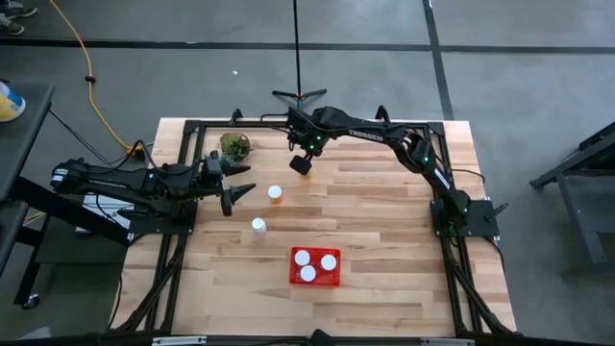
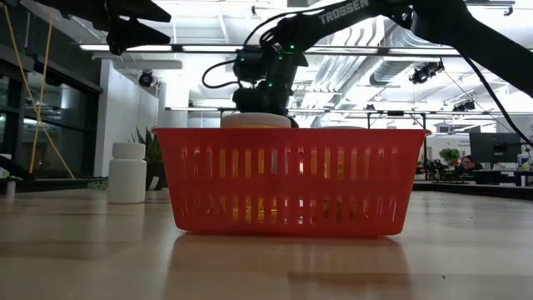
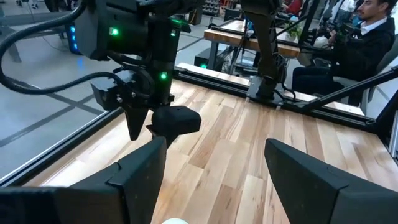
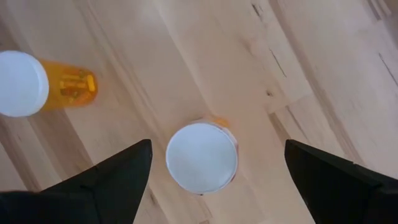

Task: Pick and place pill bottles into a basket
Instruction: Put the orange pill bottle into the red bin

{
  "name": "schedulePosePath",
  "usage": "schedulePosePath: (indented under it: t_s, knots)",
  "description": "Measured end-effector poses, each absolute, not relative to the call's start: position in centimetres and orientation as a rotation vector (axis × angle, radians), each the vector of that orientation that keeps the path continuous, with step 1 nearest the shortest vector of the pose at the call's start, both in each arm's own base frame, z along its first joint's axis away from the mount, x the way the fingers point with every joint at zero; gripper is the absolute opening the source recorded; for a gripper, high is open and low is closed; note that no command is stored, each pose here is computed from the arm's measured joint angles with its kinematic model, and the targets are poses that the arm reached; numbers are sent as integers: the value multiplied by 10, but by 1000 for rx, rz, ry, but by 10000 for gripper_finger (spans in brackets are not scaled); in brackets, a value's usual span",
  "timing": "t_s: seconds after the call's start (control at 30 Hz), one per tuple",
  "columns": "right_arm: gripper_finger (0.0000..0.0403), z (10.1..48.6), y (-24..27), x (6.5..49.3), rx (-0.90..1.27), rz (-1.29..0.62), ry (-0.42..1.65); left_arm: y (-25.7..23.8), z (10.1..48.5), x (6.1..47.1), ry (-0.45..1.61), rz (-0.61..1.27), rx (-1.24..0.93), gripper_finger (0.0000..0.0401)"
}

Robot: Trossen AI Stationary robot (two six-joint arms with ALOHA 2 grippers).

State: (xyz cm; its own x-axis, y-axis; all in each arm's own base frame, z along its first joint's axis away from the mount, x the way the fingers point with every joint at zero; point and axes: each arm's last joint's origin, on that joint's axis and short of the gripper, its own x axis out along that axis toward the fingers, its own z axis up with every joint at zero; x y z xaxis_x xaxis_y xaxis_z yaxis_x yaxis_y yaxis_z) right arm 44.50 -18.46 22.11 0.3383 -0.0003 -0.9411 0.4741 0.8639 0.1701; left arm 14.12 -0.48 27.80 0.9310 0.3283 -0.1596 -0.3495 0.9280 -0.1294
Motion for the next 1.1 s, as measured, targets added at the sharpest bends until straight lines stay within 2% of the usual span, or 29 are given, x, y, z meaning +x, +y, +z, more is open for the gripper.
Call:
schedulePosePath:
  t_s: [0.37, 1.1]
  knots:
    - [358, 192, -186, 451, 497, -294, 1255, -5, 278, 141, 137, 348, -159, 308]
    - [358, 188, -186, 452, 494, -281, 1260, -5, 278, 141, 134, 348, -165, 308]
